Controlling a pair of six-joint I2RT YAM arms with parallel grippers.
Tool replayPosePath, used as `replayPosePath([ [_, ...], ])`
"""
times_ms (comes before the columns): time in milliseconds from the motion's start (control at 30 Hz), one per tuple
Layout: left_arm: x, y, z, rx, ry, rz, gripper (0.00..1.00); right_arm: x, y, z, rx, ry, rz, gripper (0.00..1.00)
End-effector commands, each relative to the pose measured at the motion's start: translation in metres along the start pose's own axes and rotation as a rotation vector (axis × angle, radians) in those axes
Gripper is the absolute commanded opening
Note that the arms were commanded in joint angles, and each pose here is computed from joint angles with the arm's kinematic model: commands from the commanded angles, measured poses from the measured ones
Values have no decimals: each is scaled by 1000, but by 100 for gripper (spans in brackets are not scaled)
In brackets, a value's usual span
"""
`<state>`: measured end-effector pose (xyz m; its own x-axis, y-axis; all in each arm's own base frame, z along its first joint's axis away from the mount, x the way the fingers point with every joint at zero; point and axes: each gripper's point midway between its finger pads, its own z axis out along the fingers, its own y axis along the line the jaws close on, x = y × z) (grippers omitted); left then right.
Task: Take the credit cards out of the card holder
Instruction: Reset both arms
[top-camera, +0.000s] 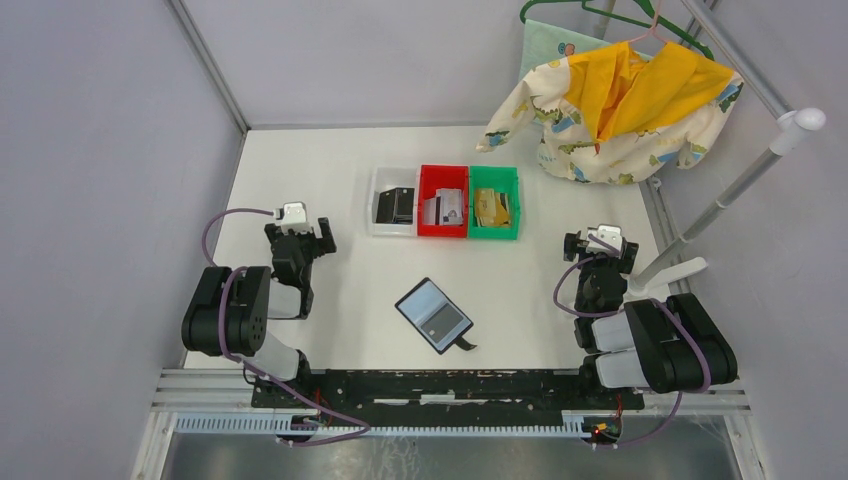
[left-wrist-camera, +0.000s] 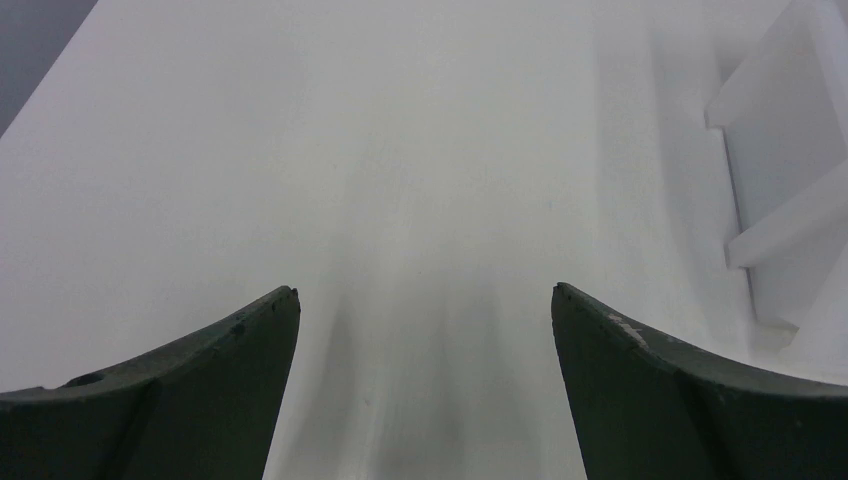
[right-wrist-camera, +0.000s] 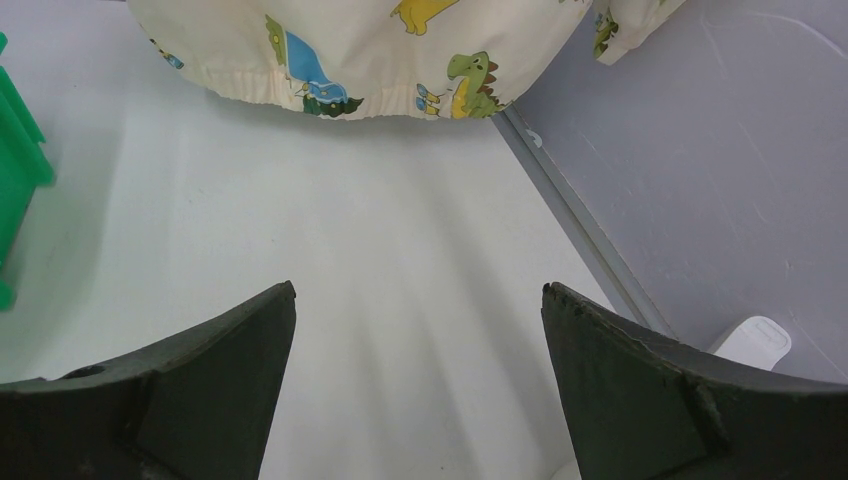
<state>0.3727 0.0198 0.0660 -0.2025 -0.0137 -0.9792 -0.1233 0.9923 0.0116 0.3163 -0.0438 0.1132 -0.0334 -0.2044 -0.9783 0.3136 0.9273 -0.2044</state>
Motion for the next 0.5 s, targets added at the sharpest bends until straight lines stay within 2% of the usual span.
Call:
replayPosePath([
  [0, -19, 4, 4, -23, -69, -18, 100, 28, -7, -28, -15, 60, -23, 98],
  [467, -19, 4, 4, -23, -68, -18, 100, 28, -7, -28, -14, 60, -23, 98],
])
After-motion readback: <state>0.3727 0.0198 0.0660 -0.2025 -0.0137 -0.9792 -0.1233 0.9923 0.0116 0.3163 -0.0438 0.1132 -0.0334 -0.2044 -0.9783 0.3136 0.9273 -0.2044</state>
